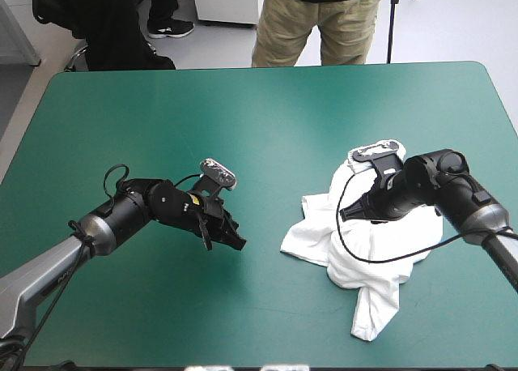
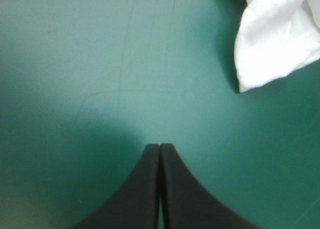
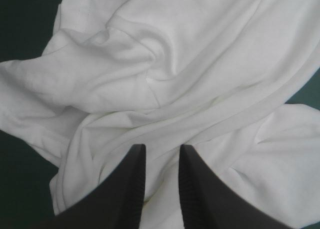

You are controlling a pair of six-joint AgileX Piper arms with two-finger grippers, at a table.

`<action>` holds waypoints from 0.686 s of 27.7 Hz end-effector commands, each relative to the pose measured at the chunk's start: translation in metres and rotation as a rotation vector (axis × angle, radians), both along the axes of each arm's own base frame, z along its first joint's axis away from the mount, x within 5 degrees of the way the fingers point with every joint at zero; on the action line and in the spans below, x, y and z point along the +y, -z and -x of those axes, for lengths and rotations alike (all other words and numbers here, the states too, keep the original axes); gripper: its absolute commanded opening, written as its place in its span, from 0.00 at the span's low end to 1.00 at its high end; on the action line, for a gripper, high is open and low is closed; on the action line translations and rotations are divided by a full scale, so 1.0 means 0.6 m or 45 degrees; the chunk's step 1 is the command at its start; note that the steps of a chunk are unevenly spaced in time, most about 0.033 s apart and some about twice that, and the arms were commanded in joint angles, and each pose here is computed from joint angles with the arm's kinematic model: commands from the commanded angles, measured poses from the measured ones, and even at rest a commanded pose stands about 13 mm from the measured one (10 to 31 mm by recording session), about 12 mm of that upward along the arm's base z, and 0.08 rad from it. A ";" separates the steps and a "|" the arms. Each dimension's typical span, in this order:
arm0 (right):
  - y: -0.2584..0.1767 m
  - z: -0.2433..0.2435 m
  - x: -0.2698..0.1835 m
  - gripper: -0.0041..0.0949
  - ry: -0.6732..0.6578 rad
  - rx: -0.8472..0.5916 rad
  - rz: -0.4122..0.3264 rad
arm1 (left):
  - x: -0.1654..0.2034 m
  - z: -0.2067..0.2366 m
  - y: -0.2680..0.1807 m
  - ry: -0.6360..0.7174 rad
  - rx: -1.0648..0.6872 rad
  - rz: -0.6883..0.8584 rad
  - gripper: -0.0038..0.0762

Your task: Fold the cloth

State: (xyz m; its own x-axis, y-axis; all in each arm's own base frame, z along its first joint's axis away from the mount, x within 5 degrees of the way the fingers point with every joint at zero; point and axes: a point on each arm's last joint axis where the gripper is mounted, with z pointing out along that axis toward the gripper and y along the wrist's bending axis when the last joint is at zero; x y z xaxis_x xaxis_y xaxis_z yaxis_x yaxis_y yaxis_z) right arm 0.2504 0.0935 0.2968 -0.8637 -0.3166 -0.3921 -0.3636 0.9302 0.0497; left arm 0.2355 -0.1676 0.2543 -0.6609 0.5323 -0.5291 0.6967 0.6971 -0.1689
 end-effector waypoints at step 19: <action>-0.033 0.001 -0.005 0.27 -0.002 -0.111 -0.021 | -0.010 -0.010 -0.044 -0.012 -0.184 0.133 0.03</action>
